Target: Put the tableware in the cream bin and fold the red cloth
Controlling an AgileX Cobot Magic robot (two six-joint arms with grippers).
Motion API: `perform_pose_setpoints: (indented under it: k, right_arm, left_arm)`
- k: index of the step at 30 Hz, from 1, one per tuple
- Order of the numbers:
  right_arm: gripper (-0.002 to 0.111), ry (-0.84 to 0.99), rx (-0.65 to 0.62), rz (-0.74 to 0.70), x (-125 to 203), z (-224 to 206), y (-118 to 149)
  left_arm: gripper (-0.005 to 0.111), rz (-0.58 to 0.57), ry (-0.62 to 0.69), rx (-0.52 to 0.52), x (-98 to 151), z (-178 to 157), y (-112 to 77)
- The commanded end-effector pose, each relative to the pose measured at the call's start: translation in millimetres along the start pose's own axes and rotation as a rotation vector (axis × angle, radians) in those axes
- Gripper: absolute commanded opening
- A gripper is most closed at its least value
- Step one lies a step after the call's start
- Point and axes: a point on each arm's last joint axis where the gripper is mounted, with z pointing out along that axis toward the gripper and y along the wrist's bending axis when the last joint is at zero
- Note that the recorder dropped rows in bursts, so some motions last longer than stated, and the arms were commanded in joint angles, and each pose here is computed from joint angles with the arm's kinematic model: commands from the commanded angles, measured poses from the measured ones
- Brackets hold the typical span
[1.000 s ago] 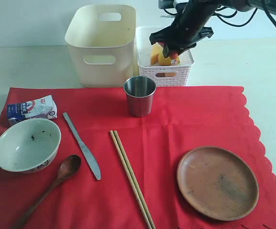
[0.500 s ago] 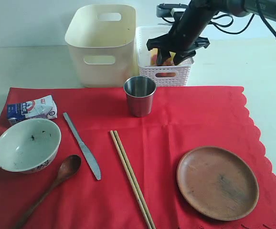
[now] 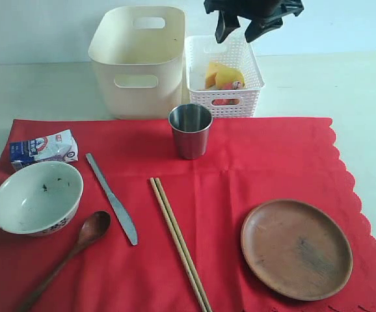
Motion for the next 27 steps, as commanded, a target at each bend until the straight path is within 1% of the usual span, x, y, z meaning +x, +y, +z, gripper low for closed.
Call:
perform_pose_setpoints:
  k: [1, 9, 12, 21, 26, 27]
  right_arm:
    - [0.058, -0.018, -0.014, -0.012, -2, -45, 10]
    - [0.058, -0.072, -0.025, -0.043, 3, -116, 25]
    - [0.058, -0.139, -0.029, -0.061, 5, -150, 31]
    - [0.056, -0.295, -0.033, -0.124, 19, -227, 45]
    - [0.056, -0.385, -0.034, -0.164, 32, -270, 53]
    - [0.056, -0.425, -0.032, -0.187, 39, -289, 56]
  left_arm:
    - [0.0, 0.0, -0.012, 0.006, 0, 0, -0.4]
    - [0.0, 0.0, -0.012, 0.006, 0, 0, -0.4]
    - [0.0, 0.0, -0.012, 0.006, 0, 0, -0.4]
    - [0.0, 0.0, -0.012, 0.006, 0, 0, -0.4]
    - [0.0, 0.0, -0.012, 0.006, 0, 0, -0.4]
    - [0.0, 0.0, -0.012, 0.006, 0, 0, -0.4]
